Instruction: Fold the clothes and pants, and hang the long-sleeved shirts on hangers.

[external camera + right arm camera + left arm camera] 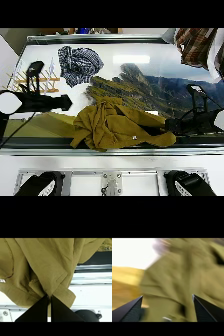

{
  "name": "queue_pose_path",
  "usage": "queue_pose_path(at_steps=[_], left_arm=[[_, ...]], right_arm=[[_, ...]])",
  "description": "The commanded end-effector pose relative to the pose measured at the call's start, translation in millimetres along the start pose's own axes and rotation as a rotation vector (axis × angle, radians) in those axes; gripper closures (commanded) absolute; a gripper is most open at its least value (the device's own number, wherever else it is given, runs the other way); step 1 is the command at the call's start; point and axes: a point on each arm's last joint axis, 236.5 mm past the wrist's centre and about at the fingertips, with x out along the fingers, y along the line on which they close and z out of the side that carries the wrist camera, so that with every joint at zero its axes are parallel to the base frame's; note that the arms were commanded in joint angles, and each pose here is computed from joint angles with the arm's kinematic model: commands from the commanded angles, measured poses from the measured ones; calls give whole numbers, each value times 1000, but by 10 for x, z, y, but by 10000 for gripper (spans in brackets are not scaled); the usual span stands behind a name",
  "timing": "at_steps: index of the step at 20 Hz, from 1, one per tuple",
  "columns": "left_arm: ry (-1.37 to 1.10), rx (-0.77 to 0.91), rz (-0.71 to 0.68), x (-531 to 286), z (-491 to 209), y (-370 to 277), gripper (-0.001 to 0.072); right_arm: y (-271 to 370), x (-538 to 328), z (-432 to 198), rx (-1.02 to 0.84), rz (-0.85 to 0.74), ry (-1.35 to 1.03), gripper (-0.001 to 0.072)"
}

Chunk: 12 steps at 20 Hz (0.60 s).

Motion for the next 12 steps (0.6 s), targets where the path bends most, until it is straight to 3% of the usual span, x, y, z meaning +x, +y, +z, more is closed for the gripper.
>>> queue_pose_path(at_steps=[1,4,8,12], left_arm=[[-24,-38,310,72,262,1080,27],[17,-21,437,455,367,1617,27],[28,36,457,1091,495,1851,27],[108,162,574,1521,516,2249,28]], right_arm=[[2,-2,-3,-2,0,0,691],[2,-1,-3,-2,0,0,691],[2,-1,-3,-2,0,0,692],[1,-1,-4,-2,0,1,691]])
